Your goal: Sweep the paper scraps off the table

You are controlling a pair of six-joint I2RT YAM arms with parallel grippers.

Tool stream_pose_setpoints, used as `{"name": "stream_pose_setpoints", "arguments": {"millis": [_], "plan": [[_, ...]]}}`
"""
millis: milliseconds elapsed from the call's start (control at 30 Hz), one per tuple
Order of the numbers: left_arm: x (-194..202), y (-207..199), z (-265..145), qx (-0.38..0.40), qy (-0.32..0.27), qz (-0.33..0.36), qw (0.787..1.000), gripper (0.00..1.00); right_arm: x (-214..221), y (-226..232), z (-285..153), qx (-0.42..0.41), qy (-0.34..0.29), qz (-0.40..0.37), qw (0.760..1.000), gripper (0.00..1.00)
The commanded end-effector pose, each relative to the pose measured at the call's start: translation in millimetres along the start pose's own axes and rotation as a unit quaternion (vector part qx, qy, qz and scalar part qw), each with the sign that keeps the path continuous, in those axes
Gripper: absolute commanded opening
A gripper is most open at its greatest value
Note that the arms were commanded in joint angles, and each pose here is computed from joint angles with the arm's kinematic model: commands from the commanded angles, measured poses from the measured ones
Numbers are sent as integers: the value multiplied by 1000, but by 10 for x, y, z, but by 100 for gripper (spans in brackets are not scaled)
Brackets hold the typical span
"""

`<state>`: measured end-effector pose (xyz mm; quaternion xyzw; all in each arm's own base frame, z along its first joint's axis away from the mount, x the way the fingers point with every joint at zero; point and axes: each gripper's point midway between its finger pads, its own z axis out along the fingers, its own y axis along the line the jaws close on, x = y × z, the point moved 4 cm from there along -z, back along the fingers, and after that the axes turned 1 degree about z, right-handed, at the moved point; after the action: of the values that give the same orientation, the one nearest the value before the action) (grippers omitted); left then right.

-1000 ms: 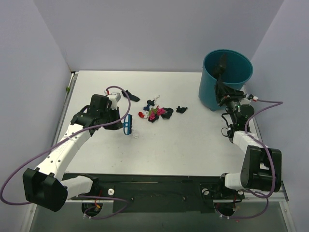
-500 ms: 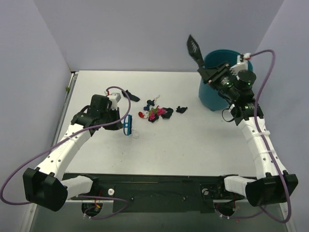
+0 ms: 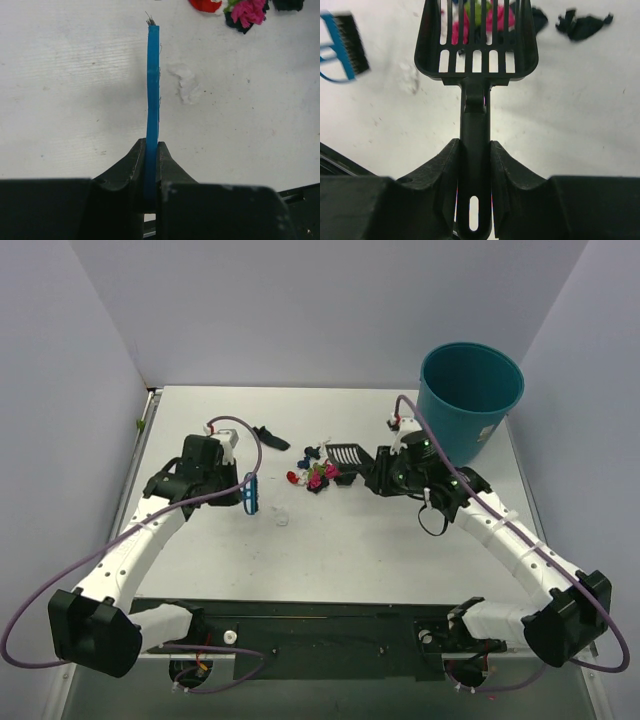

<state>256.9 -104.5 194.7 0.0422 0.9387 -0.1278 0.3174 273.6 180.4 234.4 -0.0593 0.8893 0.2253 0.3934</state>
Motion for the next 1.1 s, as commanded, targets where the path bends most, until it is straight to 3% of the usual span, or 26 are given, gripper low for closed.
{"name": "stream_pose_setpoints", "arguments": {"millis": [0,200,433,633,700,867,967,1067], "plan": [[-329,168,-190,-51,-93,-38,994,0,302,-135,18,48,22,-48,997,0],[-511,273,-217,-76,-116,-62,988,0,483,-266,29,71,15,-38,997,0],[-1011,311,66,-116,-74,-192,972,0,611,-353,74,74,-23,-19,997,0],[-1497,305,427,-75,-94,-297,947,0,596,-320,-25,54,-56,-12,997,0],[-1639,368,562,-55,-107,-342,932,0,582,-300,-60,43,-73,-7,996,0],[-1920,263,927,84,-141,-456,875,0,634,-343,-47,47,-81,1,996,0],[-2223,155,962,121,-170,-451,868,0,657,-338,-29,44,-75,2,996,0],[-2290,147,1184,113,-155,-458,868,0,629,-320,-16,38,-86,5,996,0]]}}
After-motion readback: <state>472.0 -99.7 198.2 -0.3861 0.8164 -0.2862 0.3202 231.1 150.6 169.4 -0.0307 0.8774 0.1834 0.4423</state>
